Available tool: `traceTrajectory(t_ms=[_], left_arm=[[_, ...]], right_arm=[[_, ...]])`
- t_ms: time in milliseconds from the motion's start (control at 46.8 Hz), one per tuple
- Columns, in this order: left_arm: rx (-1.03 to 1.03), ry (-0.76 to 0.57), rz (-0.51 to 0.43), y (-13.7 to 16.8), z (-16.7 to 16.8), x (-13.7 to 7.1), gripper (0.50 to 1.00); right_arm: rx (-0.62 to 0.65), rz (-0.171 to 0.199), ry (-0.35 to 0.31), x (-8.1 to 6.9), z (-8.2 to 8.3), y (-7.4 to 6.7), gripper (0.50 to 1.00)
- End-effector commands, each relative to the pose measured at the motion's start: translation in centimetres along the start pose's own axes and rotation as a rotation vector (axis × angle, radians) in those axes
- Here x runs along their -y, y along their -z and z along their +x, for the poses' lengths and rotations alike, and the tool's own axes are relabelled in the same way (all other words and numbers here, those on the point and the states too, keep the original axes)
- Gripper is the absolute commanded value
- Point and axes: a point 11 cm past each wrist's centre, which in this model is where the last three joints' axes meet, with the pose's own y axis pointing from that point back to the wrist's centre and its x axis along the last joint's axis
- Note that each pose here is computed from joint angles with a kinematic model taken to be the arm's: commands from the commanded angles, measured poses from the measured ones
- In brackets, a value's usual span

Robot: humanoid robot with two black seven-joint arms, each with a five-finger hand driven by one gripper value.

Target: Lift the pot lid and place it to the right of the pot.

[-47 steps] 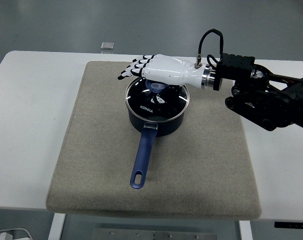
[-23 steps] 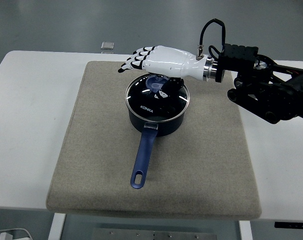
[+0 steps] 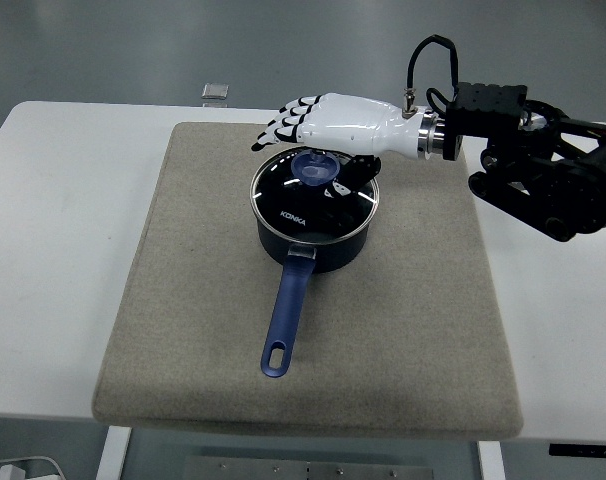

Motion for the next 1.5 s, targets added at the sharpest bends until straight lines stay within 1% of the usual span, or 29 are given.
traceTrajectory(t_ms=[0, 256, 342, 598, 919, 1047, 1197, 1261, 1368, 1474], left_arm=[[0.000, 0.000, 0.000, 0.0, 0.0, 0.0, 1.000], [0.000, 0.000, 0.000, 0.0, 0.0, 0.0, 1.000], [0.000, 0.000, 0.000, 0.0, 0.0, 0.0, 1.000], [0.000, 0.000, 0.000, 0.0, 0.0, 0.0, 1.000], [0.000, 0.000, 0.000, 0.0, 0.0, 0.0, 1.000], [0.000, 0.000, 0.000, 0.0, 0.0, 0.0, 1.000], [0.000, 0.000, 0.000, 0.0, 0.0, 0.0, 1.000], [0.000, 0.000, 0.000, 0.0, 0.0, 0.0, 1.000], [0.000, 0.000, 0.000, 0.0, 0.0, 0.0, 1.000], [0.000, 0.000, 0.000, 0.0, 0.0, 0.0, 1.000]], right_arm=[[-0.004, -0.003, 0.002, -0.2, 0.2, -0.1, 0.905], [-0.008, -0.004, 0.003, -0.2, 0.3, -0.2, 0.905], [-0.011, -0.003, 0.014, -0.3, -0.1, -0.1, 0.905], [-0.032, 0.002, 0.022, -0.2, -0.3, -0.1, 0.905], [-0.060, -0.003, 0.026, -0.4, -0.6, -0.3, 0.905], [-0.067, -0.005, 0.038, -0.6, -0.9, -0.4, 0.905], [-0.077, -0.007, 0.033, -0.7, -0.8, -0.5, 0.905], [-0.081, -0.005, 0.043, -0.7, -1.1, -0.5, 0.905], [-0.084, -0.020, 0.047, -1.3, -1.0, -0.9, 0.905], [-0.086, -0.025, 0.046, -1.5, -0.8, -1.1, 0.905]])
